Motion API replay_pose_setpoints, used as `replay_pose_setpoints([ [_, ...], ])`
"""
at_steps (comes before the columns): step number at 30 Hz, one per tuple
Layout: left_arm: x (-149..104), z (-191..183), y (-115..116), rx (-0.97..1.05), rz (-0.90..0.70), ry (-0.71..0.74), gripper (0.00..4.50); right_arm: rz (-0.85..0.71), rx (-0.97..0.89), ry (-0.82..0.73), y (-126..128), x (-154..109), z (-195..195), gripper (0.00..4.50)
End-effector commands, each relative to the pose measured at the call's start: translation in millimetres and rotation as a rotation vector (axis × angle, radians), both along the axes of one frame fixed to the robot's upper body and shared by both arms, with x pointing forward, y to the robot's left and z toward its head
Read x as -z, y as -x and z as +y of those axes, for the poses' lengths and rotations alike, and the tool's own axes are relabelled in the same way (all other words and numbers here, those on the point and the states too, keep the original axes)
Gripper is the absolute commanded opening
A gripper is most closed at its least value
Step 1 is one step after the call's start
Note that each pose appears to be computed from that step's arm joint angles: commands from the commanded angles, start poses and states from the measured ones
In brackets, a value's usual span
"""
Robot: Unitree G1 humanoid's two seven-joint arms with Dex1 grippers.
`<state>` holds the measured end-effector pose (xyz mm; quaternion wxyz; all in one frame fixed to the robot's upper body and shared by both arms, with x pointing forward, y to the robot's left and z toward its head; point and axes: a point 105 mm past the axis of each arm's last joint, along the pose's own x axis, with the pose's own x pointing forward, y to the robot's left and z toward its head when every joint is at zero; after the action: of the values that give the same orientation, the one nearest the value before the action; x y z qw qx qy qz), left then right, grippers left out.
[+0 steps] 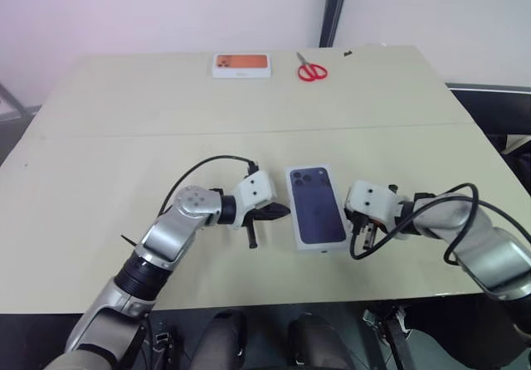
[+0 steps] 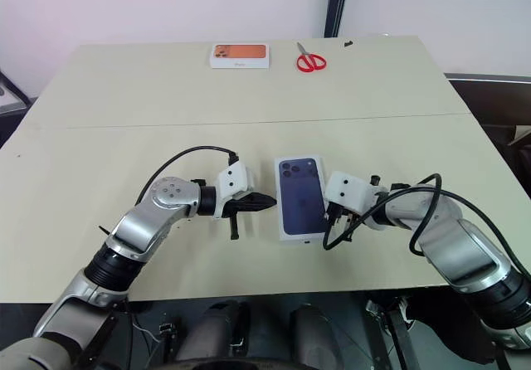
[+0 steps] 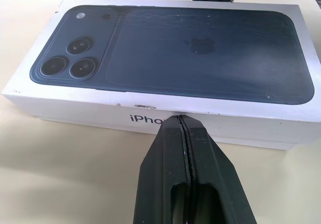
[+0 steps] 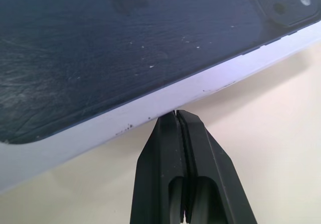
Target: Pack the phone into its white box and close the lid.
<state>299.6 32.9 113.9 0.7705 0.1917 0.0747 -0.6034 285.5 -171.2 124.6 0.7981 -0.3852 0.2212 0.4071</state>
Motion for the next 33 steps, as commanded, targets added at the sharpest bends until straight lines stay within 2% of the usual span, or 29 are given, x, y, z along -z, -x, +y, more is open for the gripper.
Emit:
replay_pose_setpoints([
  [1, -14.3, -4.4, 3.3, 0.028, -0.049, 0.033, 0.00, -0.058, -0.033, -0.012, 1.7, -21.9, 0.3, 0.03],
  [7, -13.8, -4.7, 4.1, 0.030, -0.050, 0.031, 0.00, -0.058, -0.058, -0.023, 5.1, -28.7, -0.1, 0.03],
  [16, -6.8, -0.8, 3.3, 0.021, -0.041, 0.004, 0.00, -0.023, -0.098, -0.037, 13.5, -18.9, 11.4, 0.03],
  [21, 6.7, 27.6, -3.7, -0.055, 0.001, -0.042, 0.00, -0.021, -0.104, -0.035, 16.5, -21.3, 10.1, 0.03],
  [26, 12.2, 65.7, -0.9, -0.101, 0.061, -0.065, 0.00, -0.026, -0.104, -0.077, 17.6, -31.0, 9.9, 0.03],
  [30, -3.7, 88.3, -11.8, -0.183, 0.092, 0.051, 0.00, -0.001, -0.128, -0.090, 23.5, -27.6, 13.1, 0.03],
  [33, -17.9, 86.4, -25.3, -0.219, 0.069, 0.112, 0.00, 0.013, -0.135, -0.097, 24.9, -24.1, 15.0, 0.03],
])
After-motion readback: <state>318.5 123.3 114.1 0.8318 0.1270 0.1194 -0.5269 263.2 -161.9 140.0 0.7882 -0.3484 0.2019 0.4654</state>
